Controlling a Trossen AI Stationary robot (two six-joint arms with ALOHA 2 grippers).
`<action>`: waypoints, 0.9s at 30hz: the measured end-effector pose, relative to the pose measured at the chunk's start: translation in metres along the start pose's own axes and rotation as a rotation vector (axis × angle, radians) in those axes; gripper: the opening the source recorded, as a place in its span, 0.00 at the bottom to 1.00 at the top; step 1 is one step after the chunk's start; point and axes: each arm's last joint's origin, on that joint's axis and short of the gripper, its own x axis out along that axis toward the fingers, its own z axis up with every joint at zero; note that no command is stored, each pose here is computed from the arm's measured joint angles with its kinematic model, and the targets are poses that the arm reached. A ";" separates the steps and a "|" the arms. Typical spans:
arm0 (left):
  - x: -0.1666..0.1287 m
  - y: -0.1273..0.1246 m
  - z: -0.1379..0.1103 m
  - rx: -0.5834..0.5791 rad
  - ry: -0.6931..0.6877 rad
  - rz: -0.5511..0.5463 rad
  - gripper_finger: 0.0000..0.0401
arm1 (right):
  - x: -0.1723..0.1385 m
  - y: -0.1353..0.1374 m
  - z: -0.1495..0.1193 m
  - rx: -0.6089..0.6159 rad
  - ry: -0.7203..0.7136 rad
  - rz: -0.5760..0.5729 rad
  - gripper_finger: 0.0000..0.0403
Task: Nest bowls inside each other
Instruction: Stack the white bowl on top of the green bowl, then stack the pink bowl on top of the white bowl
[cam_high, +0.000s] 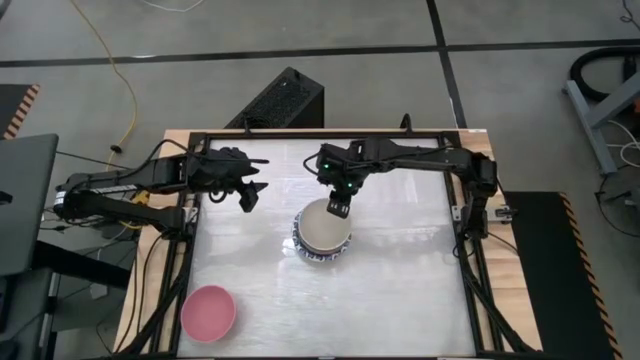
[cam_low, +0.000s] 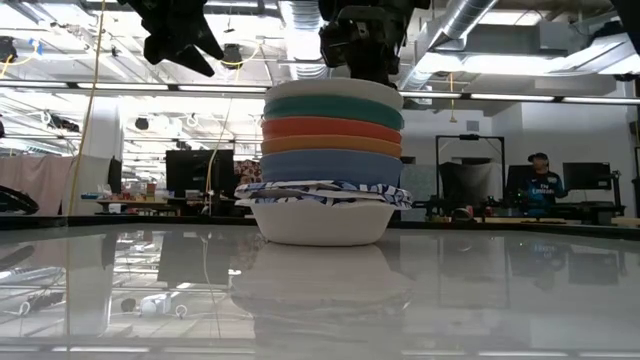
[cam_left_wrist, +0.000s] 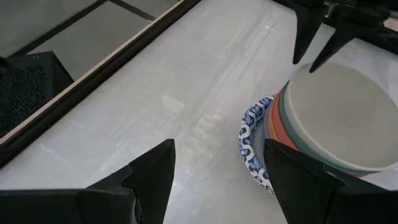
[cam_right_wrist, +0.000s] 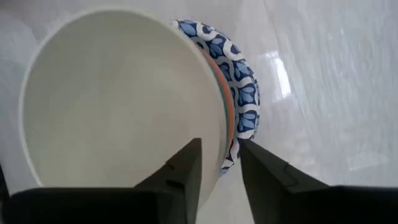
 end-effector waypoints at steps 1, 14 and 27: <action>0.000 0.000 0.000 0.002 0.000 0.000 0.58 | -0.001 -0.001 0.000 0.000 -0.003 0.000 0.33; -0.001 -0.008 -0.004 0.118 0.089 -0.272 0.58 | -0.047 0.007 0.023 -0.108 -0.168 0.012 0.39; -0.018 -0.029 -0.042 0.134 0.468 -0.449 0.58 | -0.070 0.014 0.025 -0.182 -0.200 0.014 0.37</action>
